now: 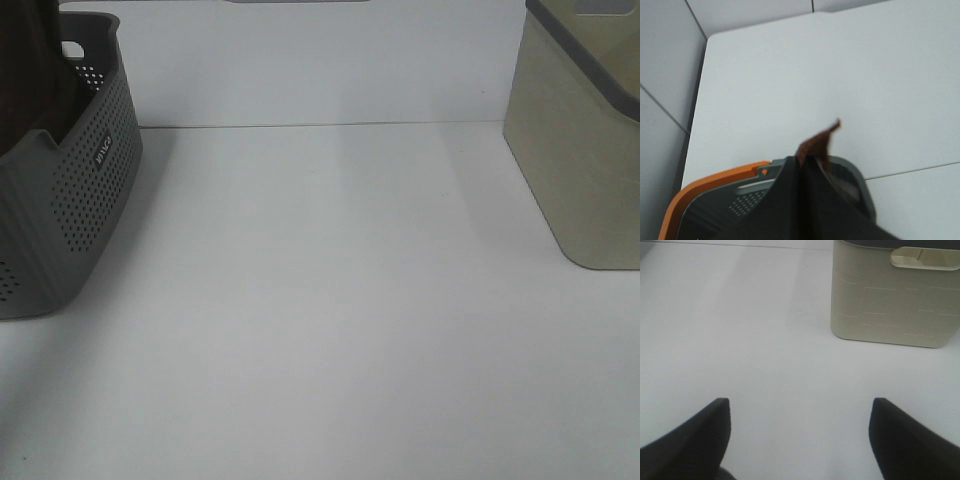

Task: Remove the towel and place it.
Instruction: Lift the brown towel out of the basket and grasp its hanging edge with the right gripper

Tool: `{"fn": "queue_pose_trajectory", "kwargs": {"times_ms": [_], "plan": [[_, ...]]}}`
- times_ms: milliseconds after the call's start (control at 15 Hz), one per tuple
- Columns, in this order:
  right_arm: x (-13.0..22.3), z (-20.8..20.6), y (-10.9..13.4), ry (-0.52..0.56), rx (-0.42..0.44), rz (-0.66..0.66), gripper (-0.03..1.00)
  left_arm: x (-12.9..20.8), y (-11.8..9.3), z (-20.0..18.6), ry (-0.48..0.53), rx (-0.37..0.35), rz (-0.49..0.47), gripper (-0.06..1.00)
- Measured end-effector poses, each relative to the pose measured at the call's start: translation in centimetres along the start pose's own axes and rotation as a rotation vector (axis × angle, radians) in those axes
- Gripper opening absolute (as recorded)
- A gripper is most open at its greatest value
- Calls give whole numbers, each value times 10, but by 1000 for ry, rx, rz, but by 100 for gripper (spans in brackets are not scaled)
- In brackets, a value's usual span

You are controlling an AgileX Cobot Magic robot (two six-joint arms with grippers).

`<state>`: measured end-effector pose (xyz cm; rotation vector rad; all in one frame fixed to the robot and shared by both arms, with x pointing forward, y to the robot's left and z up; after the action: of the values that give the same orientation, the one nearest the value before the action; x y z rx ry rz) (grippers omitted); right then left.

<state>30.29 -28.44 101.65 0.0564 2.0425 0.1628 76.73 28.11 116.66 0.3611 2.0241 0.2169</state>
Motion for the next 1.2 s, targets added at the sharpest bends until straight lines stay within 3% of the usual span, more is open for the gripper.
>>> {"fn": "queue_pose_trajectory", "kwargs": {"times_ms": [267, 533, 600, 667, 1000, 1200], "plan": [[0, 0, 0, 0, 0, 0, 73, -56, -42, -69, -165, 63, 70, 0], [0, 4, 4, 34, -22, 17, 73, -94, -103, -134, -310, 202, 125, 0], [1, 8, 9, 67, -48, 38, 73, -99, -119, -145, -332, 245, 142, 0], [-1, 20, 22, 143, -115, 100, 73, -100, -157, -162, -339, 342, 202, 0], [-16, 63, 43, 287, -223, 213, 73, -96, -219, -191, -335, 500, 270, 0], [-31, 95, 67, 302, -388, 142, 73, -96, -243, -204, -349, 571, 277, 0]]}}
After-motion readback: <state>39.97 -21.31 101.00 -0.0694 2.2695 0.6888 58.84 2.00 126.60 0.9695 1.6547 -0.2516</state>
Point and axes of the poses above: a point on each arm's last joint axis where the gripper is mounted, z pointing out along that axis toward the gripper, y along the wrist's bending axis when the last joint is at zero, x = y × z, the point moved 8 cm from there along z, pointing out along that axis toward the gripper, and after that the axes turned 11 degrees about z, right-handed, at the moved point
